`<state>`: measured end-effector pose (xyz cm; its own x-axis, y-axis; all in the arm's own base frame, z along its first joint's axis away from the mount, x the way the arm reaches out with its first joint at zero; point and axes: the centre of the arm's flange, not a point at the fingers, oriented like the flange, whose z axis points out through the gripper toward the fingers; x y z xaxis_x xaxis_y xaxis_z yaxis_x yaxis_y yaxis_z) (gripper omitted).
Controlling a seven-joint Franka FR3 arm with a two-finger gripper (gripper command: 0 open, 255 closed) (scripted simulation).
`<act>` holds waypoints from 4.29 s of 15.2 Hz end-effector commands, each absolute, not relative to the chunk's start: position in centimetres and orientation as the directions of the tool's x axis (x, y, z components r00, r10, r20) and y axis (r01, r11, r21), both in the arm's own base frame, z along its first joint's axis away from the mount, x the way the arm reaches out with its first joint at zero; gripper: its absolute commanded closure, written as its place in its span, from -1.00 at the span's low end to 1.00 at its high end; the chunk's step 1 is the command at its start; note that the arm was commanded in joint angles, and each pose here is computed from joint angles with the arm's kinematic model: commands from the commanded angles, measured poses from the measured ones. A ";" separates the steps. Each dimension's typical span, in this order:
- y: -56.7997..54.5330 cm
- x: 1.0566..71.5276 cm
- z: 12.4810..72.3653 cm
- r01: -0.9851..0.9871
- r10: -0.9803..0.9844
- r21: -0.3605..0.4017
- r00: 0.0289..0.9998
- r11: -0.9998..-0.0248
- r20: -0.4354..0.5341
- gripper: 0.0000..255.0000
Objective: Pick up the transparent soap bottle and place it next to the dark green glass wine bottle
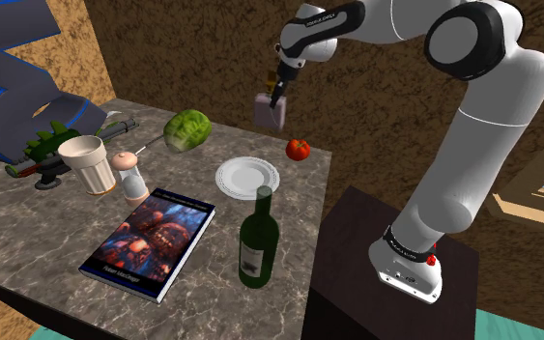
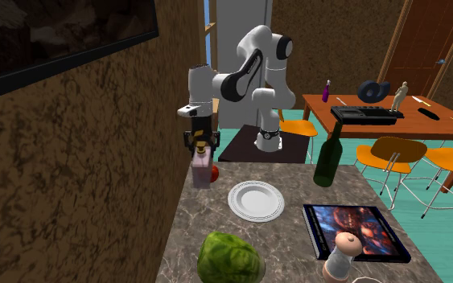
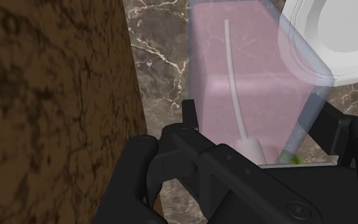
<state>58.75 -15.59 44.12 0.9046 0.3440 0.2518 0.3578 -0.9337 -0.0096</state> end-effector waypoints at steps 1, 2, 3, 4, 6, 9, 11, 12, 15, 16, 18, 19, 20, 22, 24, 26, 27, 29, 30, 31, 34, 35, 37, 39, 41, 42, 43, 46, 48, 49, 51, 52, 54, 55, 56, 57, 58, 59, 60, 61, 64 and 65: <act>-15.7 58.7 45.2 0.358 0.344 -0.010 0.904 -0.934 0.252 1.00; -15.7 58.7 45.8 0.358 0.344 -0.010 0.904 -0.934 0.252 1.00; -15.7 58.7 46.3 0.358 0.344 -0.010 0.904 -0.934 0.252 1.00; -15.7 58.7 46.8 0.358 0.344 -0.010 0.904 -0.934 0.252 1.00; -15.7 58.7 47.9 0.358 0.344 -0.010 0.904 -0.934 0.252 1.00; -15.7 58.7 49.5 0.358 0.344 -0.010 0.904 -0.934 0.252 1.00; -15.7 58.7 50.5 0.358 0.344 -0.010 0.904 -0.934 0.252 1.00; -15.7 58.7 51.0 0.358 0.344 -0.010 0.904 -0.934 0.252 1.00; -15.7 58.7 52.6 0.358 0.344 -0.010 0.904 -0.934 0.252 1.00; -15.7 58.7 53.2 0.358 0.344 -0.010 0.904 -0.934 0.252 1.00; -15.7 58.7 54.2 0.358 0.344 -0.010 0.904 -0.934 0.252 1.00; -15.7 58.7 54.7 0.358 0.344 -0.010 0.904 -0.934 0.252 1.00; -15.7 58.7 55.3 0.358 0.344 -0.010 0.904 -0.934 0.252 1.00; -15.7 58.7 56.3 0.358 0.344 -0.010 0.904 -0.934 0.252 1.00; -15.7 58.7 57.4 0.358 0.344 -0.010 0.904 -0.934 0.252 1.00; -15.7 58.7 58.4 0.358 0.344 -0.010 0.904 -0.934 0.252 1.00; -15.7 58.7 59.0 0.358 0.344 -0.010 0.904 -0.934 0.252 1.00; -15.7 58.7 60.0 0.358 0.344 -0.010 0.904 -0.934 0.252 1.00; -15.7 58.7 60.6 0.358 0.344 -0.010 0.904 -0.934 0.252 1.00; -15.7 58.7 61.1 0.358 0.344 -0.010 0.904 -0.934 0.252 1.00; -15.7 58.7 62.7 0.358 0.344 -0.010 0.904 -0.934 0.252 1.00; -15.7 58.7 63.2 0.358 0.344 -0.010 0.904 -0.934 0.252 1.00; -15.7 58.7 64.2 0.358 0.344 -0.010 0.904 -0.934 0.252 1.00; -15.7 58.7 65.3 0.358 0.344 -0.010 0.904 -0.934 0.252 1.00; -15.7 58.7 66.4 0.358 0.344 -0.010 0.904 -0.934 0.252 1.00; -15.7 58.7 66.9 0.358 0.344 -0.010 0.904 -0.934 0.252 1.00; -15.7 58.7 67.4 0.358 0.344 -0.010 0.904 -0.934 0.252 1.00; -15.7 58.7 69.0 0.358 0.344 -0.010 0.904 -0.934 0.252 1.00; -15.7 58.7 70.1 0.358 0.344 -0.010 0.904 -0.934 0.252 1.00; -15.7 58.7 70.6 0.358 0.344 -0.010 0.904 -0.934 0.252 1.00; -15.7 58.7 71.2 0.358 0.344 -0.010 0.904 -0.934 0.252 1.00; -14.7 57.8 71.2 0.358 0.344 -0.010 0.904 -0.934 0.252 1.00; -12.8 56.0 71.2 0.358 0.344 -0.010 0.904 -0.934 0.252 1.00; -11.8 55.1 71.2 0.358 0.344 -0.010 0.904 -0.934 0.252 1.00; -10.8 54.2 71.2 0.358 0.344 -0.010 0.904 -0.934 0.252 1.00; -9.8 53.4 71.2 0.358 0.344 -0.010 0.904 -0.934 0.252 1.00; -8.9 52.5 71.2 0.358 0.344 -0.010 0.904 -0.934 0.252 1.00; -7.9 51.6 71.2 0.358 0.344 -0.010 0.904 -0.934 0.252 1.00; -6.9 50.7 71.2 0.358 0.344 -0.010 0.904 -0.934 0.252 1.00; -5.9 49.8 71.2 0.358 0.344 -0.010 0.904 -0.934 0.252 1.00; -3.0 47.1 71.2 0.358 0.344 -0.010 0.904 -0.934 0.252 1.00; -2.0 46.2 71.2 0.358 0.344 -0.010 0.904 -0.934 0.252 1.00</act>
<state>47.17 -3.13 71.32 0.9040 0.3450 0.2524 0.3590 -0.9333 -0.0103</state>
